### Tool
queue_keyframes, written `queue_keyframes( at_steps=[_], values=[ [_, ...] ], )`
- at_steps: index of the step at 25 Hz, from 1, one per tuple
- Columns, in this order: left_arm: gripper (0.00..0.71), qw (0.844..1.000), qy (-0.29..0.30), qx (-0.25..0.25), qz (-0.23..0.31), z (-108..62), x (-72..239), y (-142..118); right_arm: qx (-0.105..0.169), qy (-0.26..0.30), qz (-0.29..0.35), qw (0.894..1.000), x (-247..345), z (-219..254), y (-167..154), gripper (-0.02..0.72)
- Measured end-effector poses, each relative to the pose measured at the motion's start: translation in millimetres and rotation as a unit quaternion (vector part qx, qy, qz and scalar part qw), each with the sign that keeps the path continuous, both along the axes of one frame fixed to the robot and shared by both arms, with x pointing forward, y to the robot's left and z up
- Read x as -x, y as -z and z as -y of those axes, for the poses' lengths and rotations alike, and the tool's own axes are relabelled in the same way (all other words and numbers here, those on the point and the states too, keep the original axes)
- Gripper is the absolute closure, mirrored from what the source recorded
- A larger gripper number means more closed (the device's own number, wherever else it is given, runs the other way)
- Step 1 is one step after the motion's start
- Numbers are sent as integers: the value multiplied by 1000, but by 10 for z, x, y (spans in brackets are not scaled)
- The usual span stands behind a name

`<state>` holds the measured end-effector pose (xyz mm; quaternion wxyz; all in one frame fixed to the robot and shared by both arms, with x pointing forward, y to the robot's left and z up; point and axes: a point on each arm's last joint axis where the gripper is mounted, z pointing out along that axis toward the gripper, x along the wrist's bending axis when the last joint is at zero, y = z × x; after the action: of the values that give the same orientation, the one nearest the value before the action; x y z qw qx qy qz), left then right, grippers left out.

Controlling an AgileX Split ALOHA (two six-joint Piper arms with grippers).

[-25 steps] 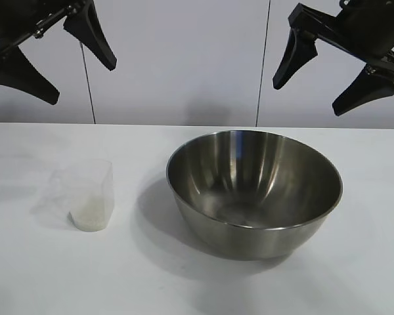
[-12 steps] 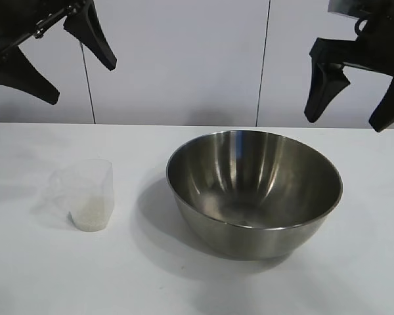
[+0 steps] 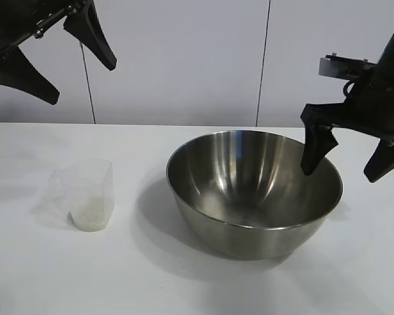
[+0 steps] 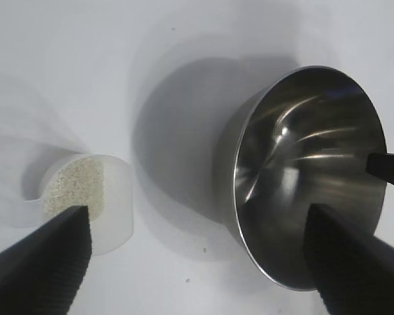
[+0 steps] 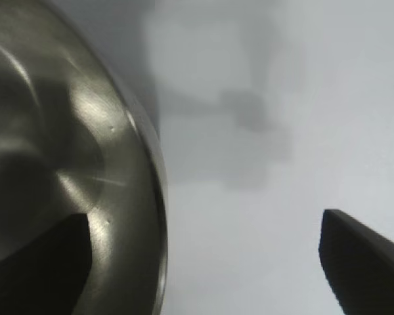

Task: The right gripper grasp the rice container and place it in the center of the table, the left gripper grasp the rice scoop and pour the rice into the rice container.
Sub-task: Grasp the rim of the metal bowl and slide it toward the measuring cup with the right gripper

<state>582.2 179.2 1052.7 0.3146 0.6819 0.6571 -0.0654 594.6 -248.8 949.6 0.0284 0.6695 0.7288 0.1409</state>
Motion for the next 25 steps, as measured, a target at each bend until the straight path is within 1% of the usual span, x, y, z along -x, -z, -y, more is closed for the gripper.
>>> queue_keyframes(
  at_steps=[4,11,14,17,22,25],
  values=[
    [77,1000,0,0,0,0,0,0,-2,4,-12,1000,-38,-7,153,63],
    [77,1000,0,0,0,0,0,0,-4,9,2,1000,-68,-9,162,181],
    [77,1000,0,0,0,0,0,0,-4,9,3,1000,-70,-9,162,264],
    [77,1000,0,0,0,0,0,0,-5,10,4,1000,-72,-11,161,371],
    [77,1000,0,0,0,0,0,0,-8,13,3,1000,-72,-14,160,454],
    [77,1000,0,0,0,0,0,0,-11,17,-2,1000,-77,-20,196,533]
  ],
)
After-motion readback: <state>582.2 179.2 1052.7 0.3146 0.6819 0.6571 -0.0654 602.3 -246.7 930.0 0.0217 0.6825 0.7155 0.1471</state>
